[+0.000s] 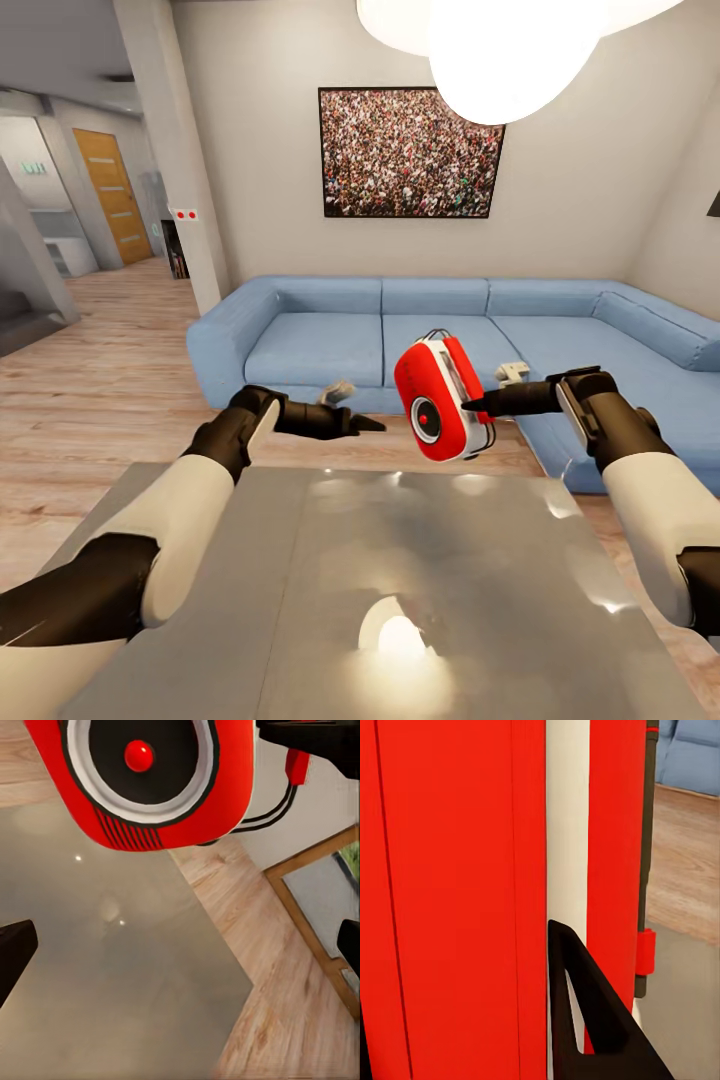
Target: Turn on the radio receiver that's on the table in the living room.
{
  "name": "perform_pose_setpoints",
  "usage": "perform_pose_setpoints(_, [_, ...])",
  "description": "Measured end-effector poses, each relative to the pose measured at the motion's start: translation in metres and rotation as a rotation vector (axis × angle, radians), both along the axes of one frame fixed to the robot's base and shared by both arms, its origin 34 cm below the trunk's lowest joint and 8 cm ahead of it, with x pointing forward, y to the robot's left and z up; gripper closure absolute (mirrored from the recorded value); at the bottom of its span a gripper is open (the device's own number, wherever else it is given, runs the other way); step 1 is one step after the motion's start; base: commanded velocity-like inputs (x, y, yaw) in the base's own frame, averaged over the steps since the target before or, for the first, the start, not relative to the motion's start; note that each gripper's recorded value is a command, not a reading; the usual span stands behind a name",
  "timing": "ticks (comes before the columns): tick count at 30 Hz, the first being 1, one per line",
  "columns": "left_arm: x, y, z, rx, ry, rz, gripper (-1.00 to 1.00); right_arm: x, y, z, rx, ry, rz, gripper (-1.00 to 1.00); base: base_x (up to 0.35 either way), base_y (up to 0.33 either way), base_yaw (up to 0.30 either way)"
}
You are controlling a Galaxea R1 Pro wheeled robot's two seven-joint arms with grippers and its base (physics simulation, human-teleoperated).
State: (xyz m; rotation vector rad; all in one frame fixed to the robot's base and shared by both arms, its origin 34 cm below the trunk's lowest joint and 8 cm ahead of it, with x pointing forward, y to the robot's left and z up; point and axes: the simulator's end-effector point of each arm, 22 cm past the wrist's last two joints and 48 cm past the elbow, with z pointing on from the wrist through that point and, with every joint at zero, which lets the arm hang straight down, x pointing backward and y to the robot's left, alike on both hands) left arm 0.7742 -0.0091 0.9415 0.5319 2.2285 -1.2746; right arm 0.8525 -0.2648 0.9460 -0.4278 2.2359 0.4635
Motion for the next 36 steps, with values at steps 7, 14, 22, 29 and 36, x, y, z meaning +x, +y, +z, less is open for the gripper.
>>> perform_pose_setpoints(7, [-0.004, -0.007, 0.015, -0.013, -0.028, -0.033, -1.0, 0.001, -0.003, 0.001, -0.006, -0.01, 0.0, 1.0, 0.0, 0.0, 0.0])
perform_pose_setpoints(14, [-0.005, -0.005, 0.04, -0.03, -0.044, -0.045, -1.0, 0.001, -0.003, 0.001, -0.005, -0.011, 0.002, 1.0, 0.0, 0.0, 0.0])
perform_pose_setpoints(22, [-0.004, -0.002, 0.045, -0.027, -0.052, -0.042, -1.0, 0.001, -0.002, 0.001, -0.003, -0.01, 0.003, 1.0, 0.0, 0.0, 0.0])
perform_pose_setpoints(29, [-0.004, -0.002, 0.045, -0.026, -0.053, -0.041, -1.0, 0.001, -0.002, 0.001, -0.002, -0.01, 0.004, 1.0, 0.0, 0.0, 0.0])
perform_pose_setpoints(36, [-0.002, 0.006, 0.043, -0.019, -0.051, -0.031, -1.0, 0.0, -0.003, 0.001, -0.001, -0.01, 0.004, 1.0, 0.0, 0.0, 0.0])
